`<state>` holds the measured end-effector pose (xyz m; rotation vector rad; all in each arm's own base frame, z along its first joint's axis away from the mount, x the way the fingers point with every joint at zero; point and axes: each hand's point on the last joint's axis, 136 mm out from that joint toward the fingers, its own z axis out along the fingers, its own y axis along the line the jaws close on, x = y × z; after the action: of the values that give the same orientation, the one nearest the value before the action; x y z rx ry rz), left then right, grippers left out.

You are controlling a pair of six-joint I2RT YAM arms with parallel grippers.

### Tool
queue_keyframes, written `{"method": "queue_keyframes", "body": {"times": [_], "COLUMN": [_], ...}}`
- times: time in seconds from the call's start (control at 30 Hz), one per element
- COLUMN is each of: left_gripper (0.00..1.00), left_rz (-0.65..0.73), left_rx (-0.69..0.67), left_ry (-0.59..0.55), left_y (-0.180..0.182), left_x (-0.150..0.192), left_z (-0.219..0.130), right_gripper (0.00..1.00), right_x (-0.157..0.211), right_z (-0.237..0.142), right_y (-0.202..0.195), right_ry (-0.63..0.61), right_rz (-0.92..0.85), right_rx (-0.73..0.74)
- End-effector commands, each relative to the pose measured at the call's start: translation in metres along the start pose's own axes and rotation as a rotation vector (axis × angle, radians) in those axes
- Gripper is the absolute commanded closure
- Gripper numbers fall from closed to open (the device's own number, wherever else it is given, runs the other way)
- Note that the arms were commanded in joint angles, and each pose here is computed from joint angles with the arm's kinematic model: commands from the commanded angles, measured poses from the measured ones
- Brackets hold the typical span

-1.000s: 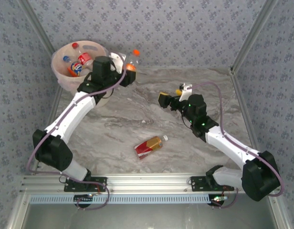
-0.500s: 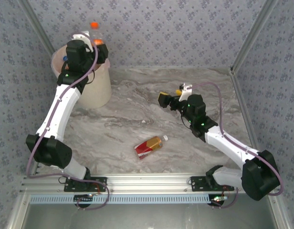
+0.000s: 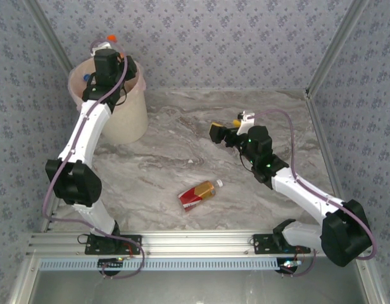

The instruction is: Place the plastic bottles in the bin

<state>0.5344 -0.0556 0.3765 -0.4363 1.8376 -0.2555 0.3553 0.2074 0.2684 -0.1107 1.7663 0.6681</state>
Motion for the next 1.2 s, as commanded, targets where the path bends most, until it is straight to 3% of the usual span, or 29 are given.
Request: {"method": "queue_keyframes", "body": {"times": [0.0, 0.07, 0.17, 0.27, 0.6, 0.73, 0.9, 1.03, 1.17], "left_gripper": [0.48, 0.39, 0.13, 0.03, 0.02, 0.02, 0.02, 0.02, 0.02], "left_rz": [-0.045, -0.053, -0.060, -0.047, -0.038, -0.051, -0.062, -0.067, -0.065], "left_rx": [-0.033, -0.048, -0.038, -0.025, -0.034, 0.076, 0.098, 0.043, 0.063], "left_ry": [-0.004, 0.013, 0.016, 0.014, 0.106, 0.211, 0.339, 0.355, 0.317], "left_y": [0.004, 0.006, 0.003, -0.004, 0.002, -0.022, -0.029, -0.017, -0.021], "left_x": [-0.008, -0.005, -0.007, -0.019, -0.015, 0.010, 0.056, 0.064, 0.047], "left_z": [0.004, 0.008, 0.008, 0.002, 0.039, 0.053, 0.064, 0.067, 0.058], "right_gripper": [0.00, 0.00, 0.00, 0.00, 0.00, 0.00, 0.00, 0.00, 0.00], "right_x": [-0.018, -0.017, -0.017, -0.015, -0.014, -0.013, -0.013, -0.011, -0.010], "right_z": [-0.006, -0.006, -0.006, -0.005, -0.004, -0.005, -0.004, -0.004, -0.004], "right_y": [0.006, 0.005, 0.005, 0.004, 0.005, 0.004, 0.003, 0.004, 0.003], "right_ry": [-0.045, -0.042, -0.040, -0.036, -0.031, -0.030, -0.029, -0.020, -0.014], "right_rz": [-0.004, -0.006, -0.010, -0.015, -0.021, -0.024, -0.026, -0.032, -0.034], "right_rx": [0.001, 0.003, 0.007, 0.014, 0.009, 0.020, 0.023, 0.023, 0.027]}}
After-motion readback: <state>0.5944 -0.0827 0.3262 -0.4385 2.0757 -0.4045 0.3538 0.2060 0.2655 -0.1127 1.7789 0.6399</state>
